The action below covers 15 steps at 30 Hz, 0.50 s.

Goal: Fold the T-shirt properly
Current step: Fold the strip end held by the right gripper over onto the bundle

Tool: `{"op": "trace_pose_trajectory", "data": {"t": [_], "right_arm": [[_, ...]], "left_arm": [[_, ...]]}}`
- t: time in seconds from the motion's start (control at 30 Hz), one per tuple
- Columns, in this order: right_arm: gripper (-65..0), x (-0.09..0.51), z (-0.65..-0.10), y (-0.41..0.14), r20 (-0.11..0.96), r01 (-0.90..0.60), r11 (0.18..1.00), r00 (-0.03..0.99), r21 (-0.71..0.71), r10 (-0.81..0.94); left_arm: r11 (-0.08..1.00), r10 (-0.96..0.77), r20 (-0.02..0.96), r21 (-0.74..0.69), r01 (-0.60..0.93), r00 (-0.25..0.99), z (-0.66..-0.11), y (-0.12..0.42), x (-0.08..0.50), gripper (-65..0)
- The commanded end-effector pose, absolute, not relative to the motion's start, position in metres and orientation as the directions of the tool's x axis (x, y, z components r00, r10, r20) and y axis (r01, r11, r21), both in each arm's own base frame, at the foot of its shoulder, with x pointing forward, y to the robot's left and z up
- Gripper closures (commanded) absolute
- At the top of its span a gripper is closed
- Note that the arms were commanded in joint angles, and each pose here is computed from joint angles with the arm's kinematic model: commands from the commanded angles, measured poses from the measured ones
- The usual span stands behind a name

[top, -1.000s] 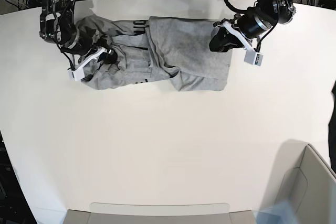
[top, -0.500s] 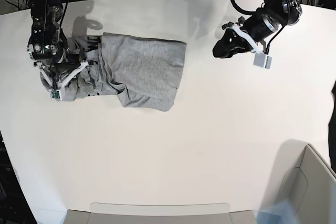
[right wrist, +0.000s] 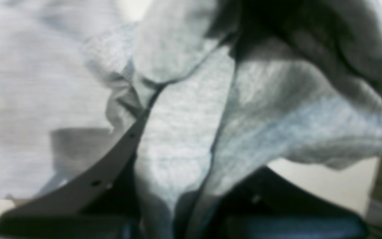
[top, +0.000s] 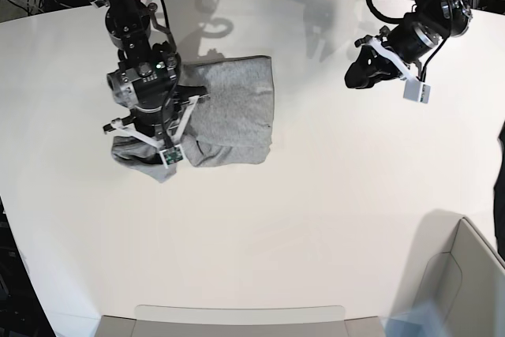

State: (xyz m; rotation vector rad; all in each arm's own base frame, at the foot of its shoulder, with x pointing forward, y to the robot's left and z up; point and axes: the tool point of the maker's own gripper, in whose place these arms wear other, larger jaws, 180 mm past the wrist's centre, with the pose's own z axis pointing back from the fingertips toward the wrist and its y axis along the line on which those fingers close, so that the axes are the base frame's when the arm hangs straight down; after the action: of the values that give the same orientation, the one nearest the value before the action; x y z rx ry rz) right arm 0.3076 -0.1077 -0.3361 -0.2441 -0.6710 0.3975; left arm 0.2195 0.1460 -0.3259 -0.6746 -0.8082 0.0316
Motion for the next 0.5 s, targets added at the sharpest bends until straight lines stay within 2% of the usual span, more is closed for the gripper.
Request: {"op": "trace_pose_trajectory", "data": {"t": [0.0, 0.4, 0.47], "right_arm": [[0.0, 0.318, -0.321, -0.097, 0.606, -0.276, 0.891, 0.657, -0.361, 0.449], [0.0, 0.332, -0.344, -0.034, 0.519, -0.408, 0.784, 0.591, -0.469, 0.618], [-5.3, 0.330, -0.344, -0.025, 0.520, -0.430, 0.773, 0.573, -0.467, 0.633]], "left_arm": [[0.789, 0.280, 0.682, -0.564, 0.243, 0.675, -0.316, 0.147, 0.224, -10.8], [0.790, 0.279, 0.682, -0.563, 0.242, 0.676, -0.316, 0.148, 0.223, -10.8], [0.790, 0.279, 0.683, -0.563, 0.243, 0.675, -0.316, 0.148, 0.224, -10.8]]}}
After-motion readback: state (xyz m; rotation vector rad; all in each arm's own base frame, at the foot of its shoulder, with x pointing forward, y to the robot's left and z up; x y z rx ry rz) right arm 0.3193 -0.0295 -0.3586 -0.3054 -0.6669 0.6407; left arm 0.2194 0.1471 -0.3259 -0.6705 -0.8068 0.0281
